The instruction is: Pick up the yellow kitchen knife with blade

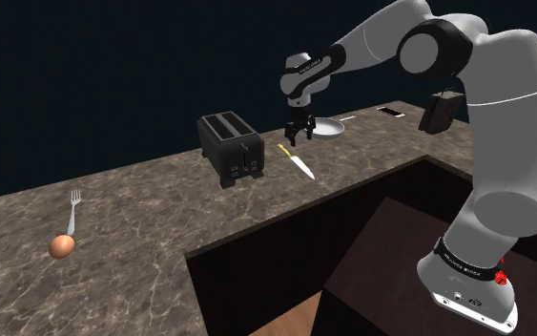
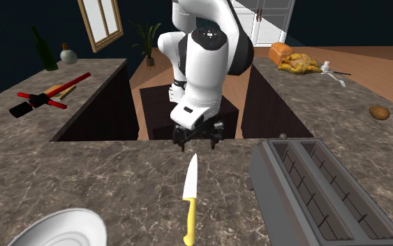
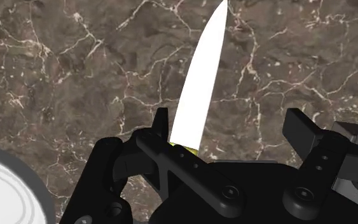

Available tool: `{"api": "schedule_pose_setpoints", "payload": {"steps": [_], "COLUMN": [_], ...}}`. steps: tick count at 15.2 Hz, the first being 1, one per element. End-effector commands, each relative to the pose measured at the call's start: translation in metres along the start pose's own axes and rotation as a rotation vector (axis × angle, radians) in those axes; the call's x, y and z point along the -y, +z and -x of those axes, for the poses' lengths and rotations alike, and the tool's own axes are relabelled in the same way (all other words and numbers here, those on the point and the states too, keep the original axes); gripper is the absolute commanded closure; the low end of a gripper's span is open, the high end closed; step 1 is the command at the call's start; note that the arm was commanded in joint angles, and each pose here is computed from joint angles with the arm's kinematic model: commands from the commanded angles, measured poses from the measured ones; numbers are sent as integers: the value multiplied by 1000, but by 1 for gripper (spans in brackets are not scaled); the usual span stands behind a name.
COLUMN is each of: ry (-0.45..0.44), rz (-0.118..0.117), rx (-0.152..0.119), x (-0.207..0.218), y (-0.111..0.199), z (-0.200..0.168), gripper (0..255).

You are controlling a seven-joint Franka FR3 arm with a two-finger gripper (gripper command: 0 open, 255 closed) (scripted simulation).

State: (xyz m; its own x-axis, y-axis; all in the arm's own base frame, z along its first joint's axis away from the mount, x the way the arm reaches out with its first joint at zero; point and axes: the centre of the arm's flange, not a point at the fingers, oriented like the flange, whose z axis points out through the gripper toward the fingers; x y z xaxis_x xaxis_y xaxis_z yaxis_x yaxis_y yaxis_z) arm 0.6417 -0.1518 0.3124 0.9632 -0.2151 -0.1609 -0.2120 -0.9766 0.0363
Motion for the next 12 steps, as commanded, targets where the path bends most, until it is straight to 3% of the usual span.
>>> {"api": "schedule_pose_setpoints", "payload": {"steps": [1,9,12], "ry": [2,12,12], "rz": [6,25,26], "rx": [2,11,11], "x": [-6,-23,-23], "y": [16,61,72], "z": [-22,-117,-120], "gripper": [0,0,0]}}
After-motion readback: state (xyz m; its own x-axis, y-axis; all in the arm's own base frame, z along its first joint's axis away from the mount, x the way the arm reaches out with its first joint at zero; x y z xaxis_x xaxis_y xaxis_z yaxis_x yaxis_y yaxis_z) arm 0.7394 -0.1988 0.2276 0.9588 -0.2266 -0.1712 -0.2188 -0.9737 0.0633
